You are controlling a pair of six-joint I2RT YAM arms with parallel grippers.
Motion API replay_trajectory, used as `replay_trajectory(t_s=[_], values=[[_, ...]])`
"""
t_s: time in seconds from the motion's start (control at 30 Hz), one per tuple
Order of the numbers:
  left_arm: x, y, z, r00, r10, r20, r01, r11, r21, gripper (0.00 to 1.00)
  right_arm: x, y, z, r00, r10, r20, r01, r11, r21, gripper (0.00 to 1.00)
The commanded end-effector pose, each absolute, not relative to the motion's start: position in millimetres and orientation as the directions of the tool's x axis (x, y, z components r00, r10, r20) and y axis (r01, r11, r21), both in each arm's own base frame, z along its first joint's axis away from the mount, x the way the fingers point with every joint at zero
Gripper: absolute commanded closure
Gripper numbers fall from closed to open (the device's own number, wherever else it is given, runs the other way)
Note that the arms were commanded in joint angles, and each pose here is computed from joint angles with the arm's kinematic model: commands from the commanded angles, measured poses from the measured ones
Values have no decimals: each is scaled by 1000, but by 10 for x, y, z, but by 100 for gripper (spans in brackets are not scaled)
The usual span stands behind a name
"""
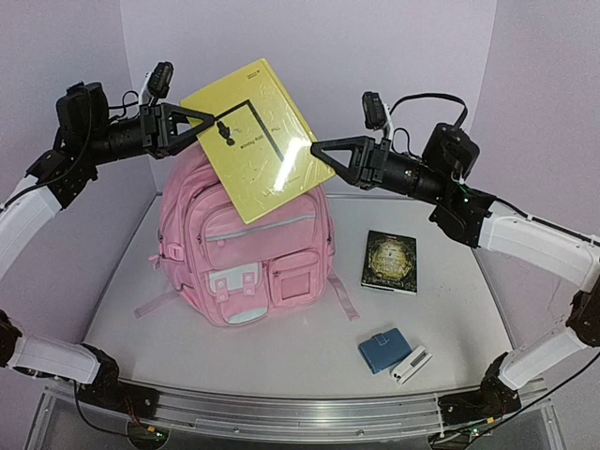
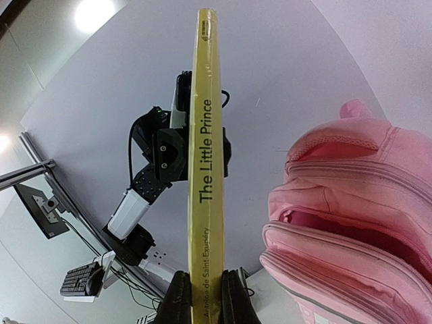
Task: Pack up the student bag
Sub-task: Place the book in the student bag.
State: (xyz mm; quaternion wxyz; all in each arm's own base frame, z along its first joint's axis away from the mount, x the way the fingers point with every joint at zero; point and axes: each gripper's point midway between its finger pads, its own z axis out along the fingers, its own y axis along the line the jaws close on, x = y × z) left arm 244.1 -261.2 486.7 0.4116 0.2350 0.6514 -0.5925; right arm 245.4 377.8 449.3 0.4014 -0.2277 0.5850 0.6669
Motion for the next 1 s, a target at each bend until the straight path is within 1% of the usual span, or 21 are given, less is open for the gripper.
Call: replay_trajectory(t_s=[0.0,0.03,0.07,0.13,0.27,0.3,0.37,0.43,0.5,0.7,0.97], values=[[2258,-2562,5157,-458,-220,-861,860,134,-492,96,2286,3646,5041,-454,383,-804,-884,-78,462,100],[2247,-2558,5162,-444,-217,-870,868,138,-477,99,2296,3652,5029,-452,383,-806,-884,-73,461,99],[2236,-2550,5167,-424,-214,-880,877,145,-457,100,2308,3656,5016,-449,383,-807,-885,-67,460,96],[2249,-2513,5172,-362,-211,-908,896,191,-402,100,2320,3658,4990,-442,383,-811,-888,-57,456,71],[2229,-2452,5269,-231,-188,-954,927,254,-275,100,2323,3634,4966,-427,389,-816,-893,-39,449,27],[2222,-2448,5301,-207,-180,-962,933,261,-250,100,2322,3622,4956,-424,391,-817,-894,-32,448,18],[2240,-2419,5382,-154,-167,-974,935,295,-198,100,2320,3586,4941,-413,399,-819,-895,-14,445,10],[2272,-2382,5452,-95,-154,-984,931,335,-142,100,2311,3547,4929,-403,405,-821,-897,3,441,5],[2325,-2325,5532,-41,-147,-988,919,383,-95,100,2307,3497,4921,-388,416,-822,-899,25,437,2],[2445,-2190,5688,59,-100,-993,882,472,5,100,2348,3339,4896,-340,453,-824,-894,116,433,2],[2471,-1969,5707,92,-61,-994,859,510,49,100,2342,3293,4837,-334,447,-829,-889,143,436,2]])
